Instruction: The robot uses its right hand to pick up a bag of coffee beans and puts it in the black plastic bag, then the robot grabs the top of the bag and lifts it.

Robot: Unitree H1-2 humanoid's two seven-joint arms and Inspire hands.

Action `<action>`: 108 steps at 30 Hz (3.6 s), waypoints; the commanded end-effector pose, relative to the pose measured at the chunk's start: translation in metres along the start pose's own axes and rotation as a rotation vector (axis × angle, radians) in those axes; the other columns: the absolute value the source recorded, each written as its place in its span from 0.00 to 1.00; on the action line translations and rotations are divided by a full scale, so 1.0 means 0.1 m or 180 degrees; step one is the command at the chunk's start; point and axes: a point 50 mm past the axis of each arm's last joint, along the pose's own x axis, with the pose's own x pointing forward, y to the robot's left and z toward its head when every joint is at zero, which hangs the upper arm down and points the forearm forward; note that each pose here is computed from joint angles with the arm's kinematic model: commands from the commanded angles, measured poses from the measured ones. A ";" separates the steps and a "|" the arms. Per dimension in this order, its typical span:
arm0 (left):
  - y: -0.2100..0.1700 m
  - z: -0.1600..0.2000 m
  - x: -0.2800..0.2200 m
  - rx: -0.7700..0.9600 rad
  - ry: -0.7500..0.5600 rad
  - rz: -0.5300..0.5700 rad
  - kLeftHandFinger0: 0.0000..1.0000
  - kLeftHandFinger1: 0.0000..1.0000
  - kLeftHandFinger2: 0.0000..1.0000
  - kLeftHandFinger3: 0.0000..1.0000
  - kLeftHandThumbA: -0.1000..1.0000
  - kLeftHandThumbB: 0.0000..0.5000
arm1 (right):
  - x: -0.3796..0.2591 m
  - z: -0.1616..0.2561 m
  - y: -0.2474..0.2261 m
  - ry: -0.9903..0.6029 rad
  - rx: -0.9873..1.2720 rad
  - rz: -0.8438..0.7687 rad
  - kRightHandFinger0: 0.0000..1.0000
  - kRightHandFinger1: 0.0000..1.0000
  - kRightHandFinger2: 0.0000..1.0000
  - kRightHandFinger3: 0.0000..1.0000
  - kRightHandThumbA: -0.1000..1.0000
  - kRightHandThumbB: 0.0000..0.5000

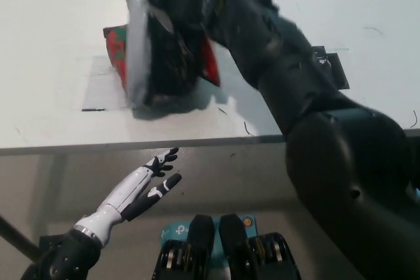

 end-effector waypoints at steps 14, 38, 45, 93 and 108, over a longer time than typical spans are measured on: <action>0.18 0.23 0.17 0.0240 -0.0248 0.0046 0.96 0.88 0.97 1.00 1.00 0.37 | -0.11 0.29 -0.69 -0.0001 -0.2006 -0.0257 1.00 1.00 1.00 1.00 0.87 0.88; 0.07 0.14 0.13 0.0195 -0.0187 -0.0004 0.99 0.87 0.97 1.00 1.00 0.29 | -1.43 2.16 0.81 -0.1696 -0.3883 0.0161 1.00 1.00 1.00 1.00 0.37 0.31; 0.05 0.15 0.13 0.0230 -0.0177 -0.0023 0.99 0.88 0.96 1.00 1.00 0.29 | -1.79 2.40 0.60 -0.2080 -0.3760 0.0144 1.00 1.00 1.00 1.00 0.74 0.27; -0.19 -0.28 -0.78 -0.0577 0.0112 0.0377 1.00 1.00 1.00 1.00 1.00 0.54 | -3.29 -2.45 -2.47 -0.2207 -0.3253 -0.0804 1.00 1.00 1.00 1.00 1.00 0.46; -0.40 -0.36 -1.00 -0.0605 0.0281 0.0390 1.00 1.00 1.00 1.00 1.00 0.50 | -2.97 -2.46 -2.77 -0.1742 -0.3130 -0.1066 1.00 1.00 1.00 1.00 0.96 0.49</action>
